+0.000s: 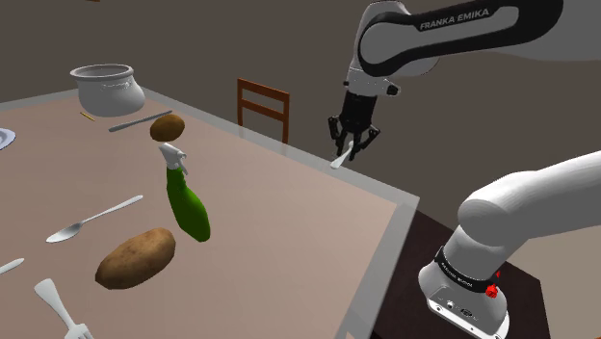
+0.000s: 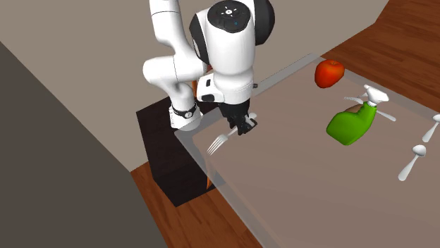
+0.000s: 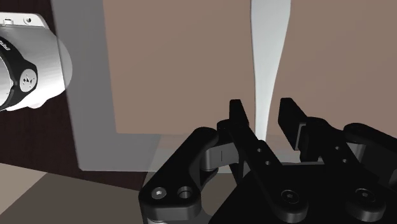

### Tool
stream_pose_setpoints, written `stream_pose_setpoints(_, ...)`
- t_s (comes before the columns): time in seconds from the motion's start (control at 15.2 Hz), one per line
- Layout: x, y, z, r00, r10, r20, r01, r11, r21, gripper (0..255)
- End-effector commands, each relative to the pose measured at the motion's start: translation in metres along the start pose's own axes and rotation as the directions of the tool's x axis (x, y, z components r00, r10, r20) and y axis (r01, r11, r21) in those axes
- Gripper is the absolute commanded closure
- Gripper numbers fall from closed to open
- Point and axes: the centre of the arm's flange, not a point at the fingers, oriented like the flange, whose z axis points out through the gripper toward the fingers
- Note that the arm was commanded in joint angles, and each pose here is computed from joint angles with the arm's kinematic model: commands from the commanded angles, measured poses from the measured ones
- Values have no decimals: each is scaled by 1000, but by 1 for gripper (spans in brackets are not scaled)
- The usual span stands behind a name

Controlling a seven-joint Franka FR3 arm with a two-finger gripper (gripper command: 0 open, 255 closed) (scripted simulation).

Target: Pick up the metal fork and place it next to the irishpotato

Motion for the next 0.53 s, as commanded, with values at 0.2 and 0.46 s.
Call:
stream_pose_setpoints(0.2, -4, 1, -26, 1000, 0, 0, 0, 1000, 0, 255)
stream_pose_setpoints(0.46, -24, -17, -29, 1000, 0, 0, 0, 1000, 0, 255)
